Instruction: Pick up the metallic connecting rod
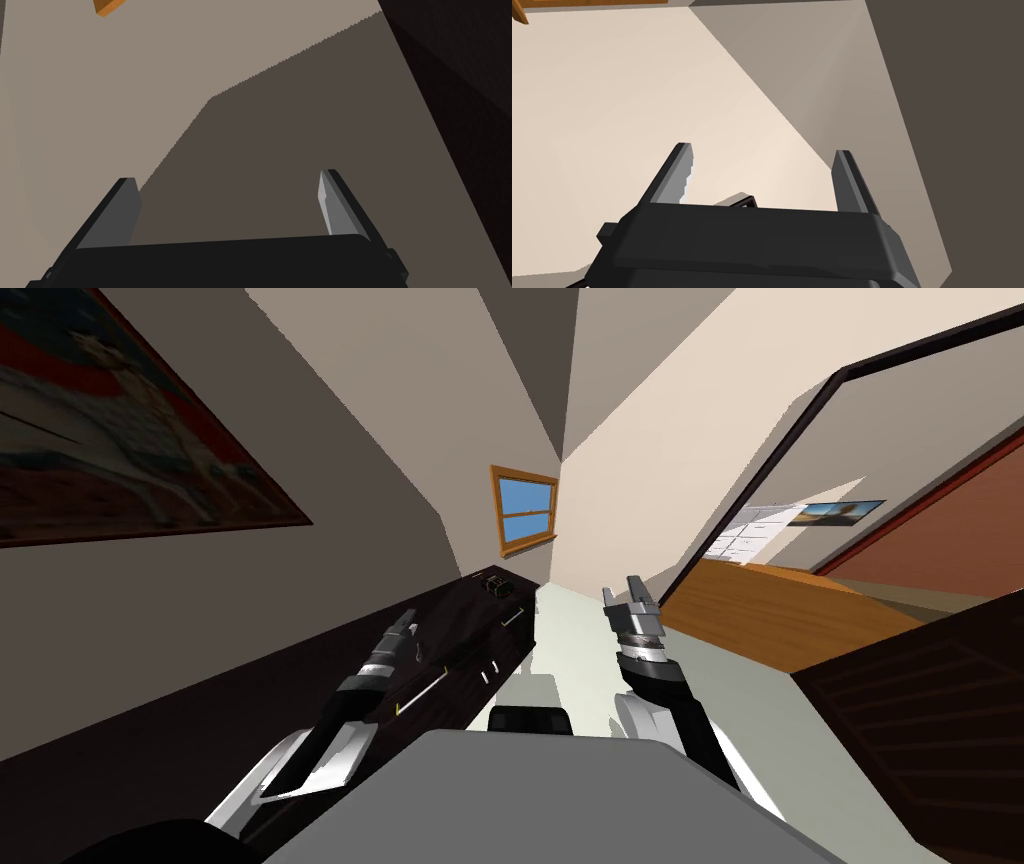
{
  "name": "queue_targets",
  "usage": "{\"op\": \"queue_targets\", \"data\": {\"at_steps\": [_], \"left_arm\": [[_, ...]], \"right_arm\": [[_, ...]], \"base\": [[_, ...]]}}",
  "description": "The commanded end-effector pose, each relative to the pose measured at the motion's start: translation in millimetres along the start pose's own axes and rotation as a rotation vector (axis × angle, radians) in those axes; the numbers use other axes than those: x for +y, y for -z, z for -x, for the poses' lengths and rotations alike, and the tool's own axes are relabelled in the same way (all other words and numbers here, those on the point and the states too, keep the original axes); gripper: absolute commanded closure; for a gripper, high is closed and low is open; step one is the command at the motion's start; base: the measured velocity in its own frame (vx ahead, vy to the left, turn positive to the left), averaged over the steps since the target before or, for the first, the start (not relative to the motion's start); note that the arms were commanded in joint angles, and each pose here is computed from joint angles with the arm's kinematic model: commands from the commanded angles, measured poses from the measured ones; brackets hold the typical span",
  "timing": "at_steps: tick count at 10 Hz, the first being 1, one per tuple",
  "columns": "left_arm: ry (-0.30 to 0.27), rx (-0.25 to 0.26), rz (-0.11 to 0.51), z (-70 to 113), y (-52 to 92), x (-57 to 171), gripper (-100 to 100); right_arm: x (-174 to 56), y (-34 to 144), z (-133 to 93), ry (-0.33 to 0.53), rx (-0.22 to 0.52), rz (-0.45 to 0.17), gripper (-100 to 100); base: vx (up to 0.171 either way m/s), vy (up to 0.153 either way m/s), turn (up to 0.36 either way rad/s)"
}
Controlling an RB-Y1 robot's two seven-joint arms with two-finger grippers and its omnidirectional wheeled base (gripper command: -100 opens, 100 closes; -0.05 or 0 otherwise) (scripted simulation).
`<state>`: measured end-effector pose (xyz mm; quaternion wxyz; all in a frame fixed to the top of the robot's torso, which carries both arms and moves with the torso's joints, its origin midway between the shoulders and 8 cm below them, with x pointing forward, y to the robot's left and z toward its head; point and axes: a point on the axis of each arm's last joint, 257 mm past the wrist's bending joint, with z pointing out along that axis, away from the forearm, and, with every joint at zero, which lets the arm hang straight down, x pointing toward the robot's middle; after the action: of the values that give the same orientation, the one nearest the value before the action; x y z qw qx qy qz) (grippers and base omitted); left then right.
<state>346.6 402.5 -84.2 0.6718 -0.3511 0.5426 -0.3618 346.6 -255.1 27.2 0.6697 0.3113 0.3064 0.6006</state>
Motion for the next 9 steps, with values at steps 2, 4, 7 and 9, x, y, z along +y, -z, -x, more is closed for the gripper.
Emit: {"op": "queue_targets", "data": {"at_steps": [2, 4, 7, 9], "left_arm": [[-0.078, 0.009, 0.124, 25.6, 12.0, 31, -100], [-0.109, 0.014, 0.186, 36.3, 18.4, 46, -100], [-0.161, 0.03, 0.292, 54.6, 31.9, 69, -100], [-0.181, 0.038, 0.353, 62.7, 39.9, 82, -100]], "right_arm": [[0, 0.0, 0, 0.0, 0.0, 0.0, 0], [0, 0.0, 0, 0.0, 0.0, 0.0, 0], [0, 0.0, 0, 0.0, 0.0, 0.0, 0], [0, 0.0, 0, 0.0, 0.0, 0.0, 0]], "base": [[-0.003, 0.0, -0.169], [-0.003, 0.003, -0.123], [0.001, 0.007, -0.14], [0.003, 0.007, -0.093]]}}
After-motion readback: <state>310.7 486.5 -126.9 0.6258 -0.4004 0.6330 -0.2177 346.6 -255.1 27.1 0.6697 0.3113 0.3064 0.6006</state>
